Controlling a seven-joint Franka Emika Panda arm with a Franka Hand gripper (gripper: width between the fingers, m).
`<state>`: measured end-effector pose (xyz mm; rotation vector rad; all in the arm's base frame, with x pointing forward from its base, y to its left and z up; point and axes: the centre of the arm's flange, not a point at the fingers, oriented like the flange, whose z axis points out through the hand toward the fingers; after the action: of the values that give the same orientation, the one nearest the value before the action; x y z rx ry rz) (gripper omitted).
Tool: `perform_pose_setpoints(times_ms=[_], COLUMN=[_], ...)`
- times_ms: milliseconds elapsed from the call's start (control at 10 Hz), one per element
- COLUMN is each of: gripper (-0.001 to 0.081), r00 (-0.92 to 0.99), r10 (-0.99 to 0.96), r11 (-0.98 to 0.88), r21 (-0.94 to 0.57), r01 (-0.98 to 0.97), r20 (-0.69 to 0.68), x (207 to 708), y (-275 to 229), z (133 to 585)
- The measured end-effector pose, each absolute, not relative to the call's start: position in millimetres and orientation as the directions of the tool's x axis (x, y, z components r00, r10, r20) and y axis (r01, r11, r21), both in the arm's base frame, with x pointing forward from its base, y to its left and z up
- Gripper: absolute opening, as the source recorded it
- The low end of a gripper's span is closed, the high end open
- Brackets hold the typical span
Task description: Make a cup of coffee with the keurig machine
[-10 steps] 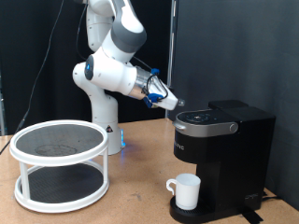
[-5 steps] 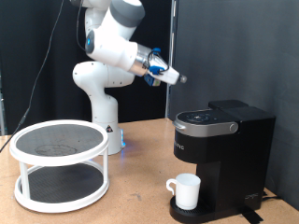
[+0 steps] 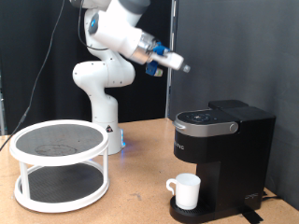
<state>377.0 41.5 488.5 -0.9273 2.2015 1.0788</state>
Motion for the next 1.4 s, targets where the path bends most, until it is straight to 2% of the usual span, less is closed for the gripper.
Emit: perform_pose_setpoints(times_ms=[400,700,1000,1400], gripper=[0.0734,0.0734,0.0734,0.0734], r00=[-0.484,-0.464,-0.418,-0.495], r10=[-0.724,-0.777,-0.888,-0.858], r11=[0.443,0.427,0.415,0.479], r21=[0.208,0.185,0.061,0.138], r01=[-0.872,-0.885,-0.908,-0.867], r20=[-0.491,-0.426,-0.190,-0.137], x=[401.5,412.9,416.1,456.7], y=[62.1,64.4,92.0,102.7], z=[532.3,527.9,525.2,533.9])
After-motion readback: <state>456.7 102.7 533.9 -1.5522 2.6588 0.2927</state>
